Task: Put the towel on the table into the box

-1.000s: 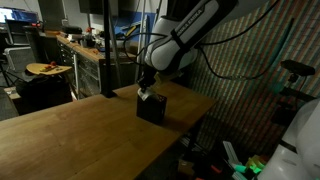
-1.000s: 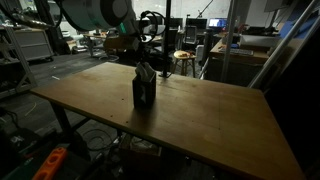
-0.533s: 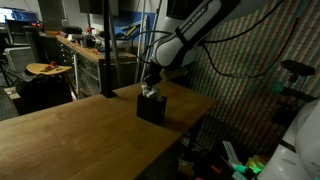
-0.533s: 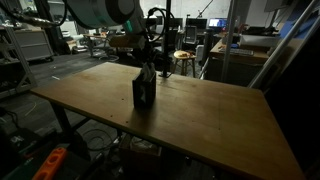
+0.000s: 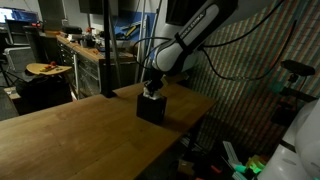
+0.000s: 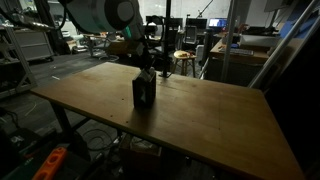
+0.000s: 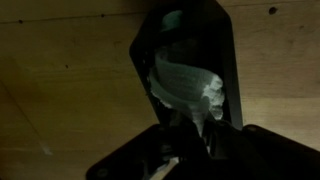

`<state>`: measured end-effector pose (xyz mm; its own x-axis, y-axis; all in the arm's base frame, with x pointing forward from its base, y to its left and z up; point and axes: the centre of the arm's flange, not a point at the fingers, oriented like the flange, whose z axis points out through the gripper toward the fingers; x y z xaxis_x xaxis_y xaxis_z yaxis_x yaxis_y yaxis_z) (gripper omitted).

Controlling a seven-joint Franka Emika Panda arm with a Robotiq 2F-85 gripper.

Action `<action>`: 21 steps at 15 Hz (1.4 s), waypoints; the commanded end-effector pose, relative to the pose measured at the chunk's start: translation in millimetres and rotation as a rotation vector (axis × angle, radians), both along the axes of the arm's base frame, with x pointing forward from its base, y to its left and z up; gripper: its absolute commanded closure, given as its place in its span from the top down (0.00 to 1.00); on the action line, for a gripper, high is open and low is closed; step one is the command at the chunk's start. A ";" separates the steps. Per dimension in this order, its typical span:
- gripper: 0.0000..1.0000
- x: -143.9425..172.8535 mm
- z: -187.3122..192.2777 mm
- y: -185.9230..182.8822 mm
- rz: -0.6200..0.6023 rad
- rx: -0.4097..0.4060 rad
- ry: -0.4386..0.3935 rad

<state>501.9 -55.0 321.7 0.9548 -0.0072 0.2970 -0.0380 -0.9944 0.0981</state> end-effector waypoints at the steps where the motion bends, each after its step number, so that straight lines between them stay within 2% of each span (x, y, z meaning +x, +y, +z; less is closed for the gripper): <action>1: 0.04 -3.3 -24.3 -2.1 0.023 0.019 0.026; 4: 0.04 -4.3 -53.0 -2.0 0.035 0.031 0.073; 8: 0.04 -0.2 -58.2 -4.0 0.052 0.049 0.078; 9: 0.12 1.2 -56.5 -6.8 0.047 0.052 0.080; 10: 0.30 1.6 -54.0 -9.3 0.044 0.056 0.078; 13: 0.52 1.9 -40.4 -19.8 0.015 0.055 0.068; 21: 0.54 2.8 -0.4 -29.4 -0.012 0.007 0.076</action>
<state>500.0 -83.4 295.3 0.9762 -0.0184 0.2163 -0.0344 -0.9969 0.0705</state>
